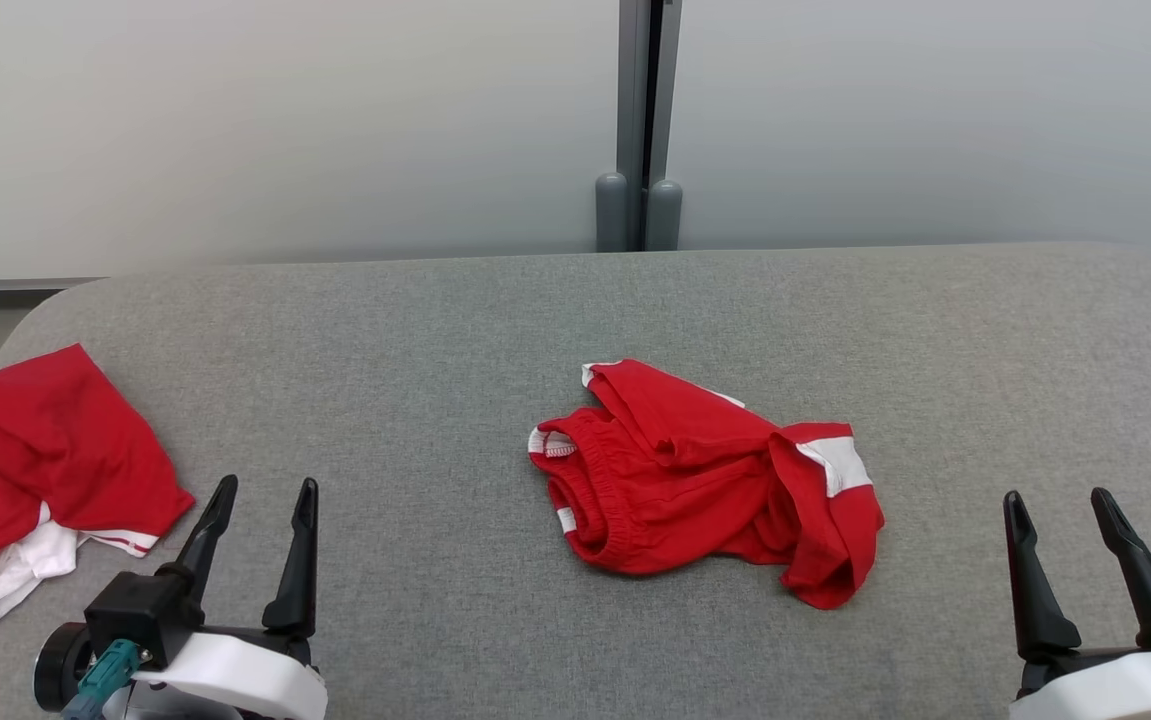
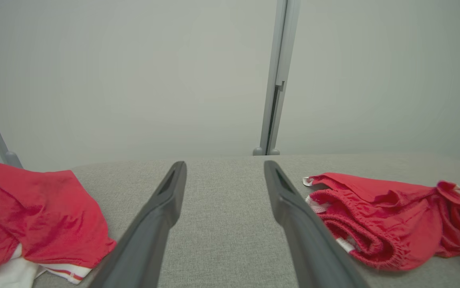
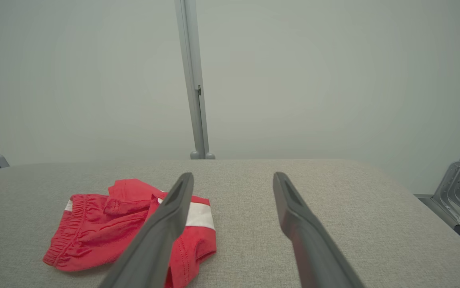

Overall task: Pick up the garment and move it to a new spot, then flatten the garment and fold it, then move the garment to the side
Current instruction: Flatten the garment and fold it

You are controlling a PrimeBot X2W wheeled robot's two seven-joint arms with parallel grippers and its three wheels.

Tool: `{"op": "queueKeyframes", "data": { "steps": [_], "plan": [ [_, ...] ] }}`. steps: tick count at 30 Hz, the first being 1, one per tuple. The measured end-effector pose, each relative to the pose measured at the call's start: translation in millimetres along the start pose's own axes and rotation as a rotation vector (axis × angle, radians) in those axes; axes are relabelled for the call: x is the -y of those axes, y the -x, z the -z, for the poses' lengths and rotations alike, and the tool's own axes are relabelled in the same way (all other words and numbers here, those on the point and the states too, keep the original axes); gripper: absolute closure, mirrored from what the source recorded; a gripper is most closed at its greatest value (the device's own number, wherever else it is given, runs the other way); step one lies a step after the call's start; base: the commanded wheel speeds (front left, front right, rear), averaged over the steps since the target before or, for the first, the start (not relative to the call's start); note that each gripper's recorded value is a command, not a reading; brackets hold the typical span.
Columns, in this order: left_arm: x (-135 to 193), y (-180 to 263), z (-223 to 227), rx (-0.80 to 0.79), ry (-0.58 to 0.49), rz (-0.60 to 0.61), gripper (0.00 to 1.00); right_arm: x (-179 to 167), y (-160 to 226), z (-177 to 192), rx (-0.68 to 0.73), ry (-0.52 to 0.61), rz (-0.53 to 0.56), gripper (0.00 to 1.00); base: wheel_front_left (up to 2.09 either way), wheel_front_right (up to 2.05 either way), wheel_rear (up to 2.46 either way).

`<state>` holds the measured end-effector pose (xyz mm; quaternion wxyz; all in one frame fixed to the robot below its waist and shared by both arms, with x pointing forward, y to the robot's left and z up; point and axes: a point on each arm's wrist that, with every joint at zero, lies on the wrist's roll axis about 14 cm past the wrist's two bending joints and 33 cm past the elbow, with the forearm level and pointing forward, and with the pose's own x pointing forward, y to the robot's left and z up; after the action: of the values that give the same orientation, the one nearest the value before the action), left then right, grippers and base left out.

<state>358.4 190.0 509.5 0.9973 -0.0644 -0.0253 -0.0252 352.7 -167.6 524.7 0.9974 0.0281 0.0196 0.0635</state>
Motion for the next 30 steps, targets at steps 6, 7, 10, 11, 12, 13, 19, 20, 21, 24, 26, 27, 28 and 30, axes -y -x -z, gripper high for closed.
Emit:
{"op": "queueKeyframes", "data": {
  "steps": [6, 7, 10, 11, 12, 13, 19, 20, 21, 24, 26, 27, 28, 30],
  "plan": [
    [0, 0, 1, -0.005, 0.001, -0.004, 0.0, 0, -1, 0, -0.003, 0.001, -0.001, 0.0, 0.0, 0.0, 0.0],
    [0, 0, 2, -0.009, 0.0, -0.003, 0.0, 0, -1, 0, -0.004, 0.0, -0.001, 0.0, 0.0, 0.0, 0.0],
    [1, 0, 3, -0.013, -0.001, -0.002, 0.0, 0, -1, 0, -0.006, 0.0, 0.0, 0.0, 0.0, 0.0, 0.0],
    [0, 0, 3, -0.014, 0.002, -0.003, 0.0, 0, -1, 1, -0.006, 0.0, 0.0, 0.0, 0.0, 0.0, 0.0],
    [0, 0, 3, -0.014, 0.002, -0.005, 0.0, 0, -1, 1, -0.006, -0.001, 0.001, 0.0, 0.0, 0.0, 0.0],
    [0, 0, 3, -0.014, 0.002, -0.006, 0.0, 0, -1, 1, -0.006, -0.002, 0.0, 0.0, 0.0, 0.0, 0.0],
    [0, -2, 6, -0.022, 0.001, -0.006, 0.0, -3, -4, 9, -0.042, 0.004, -0.019, 0.0, 0.0, 0.0, 0.0],
    [1, -4, 5, -0.02, 0.0, -0.002, 0.0, -7, -6, 13, -0.056, 0.005, -0.033, 0.0, 0.0, 0.0, 0.0],
    [3, -8, 3, -0.013, -0.004, 0.004, 0.0, -13, -10, 18, -0.074, 0.007, -0.052, 0.0, 0.0, 0.0, 0.0],
    [10, -21, -1, 0.004, -0.004, 0.022, 0.0, -36, -22, 34, -0.134, 0.017, -0.136, 0.0, 0.0, 0.0, 0.0],
    [15, -26, 0, 0.005, 0.002, 0.033, 0.0, -52, -29, 49, -0.182, 0.022, -0.195, 0.0, 0.0, 0.0, 0.0],
    [16, -29, 1, 0.004, 0.004, 0.034, 0.0, -61, -33, 56, -0.203, 0.021, -0.225, 0.0, 0.0, 0.0, 0.0],
    [18, -32, 2, 0.004, 0.011, 0.037, 0.0, -69, -35, 63, -0.224, 0.023, -0.252, 0.0, 0.0, 0.0, 0.0],
    [18, -35, 5, -0.003, 0.014, 0.035, 0.0, -81, -41, 76, -0.262, 0.033, -0.296, 0.0, 0.0, 0.0, 0.0]
  ]
}}
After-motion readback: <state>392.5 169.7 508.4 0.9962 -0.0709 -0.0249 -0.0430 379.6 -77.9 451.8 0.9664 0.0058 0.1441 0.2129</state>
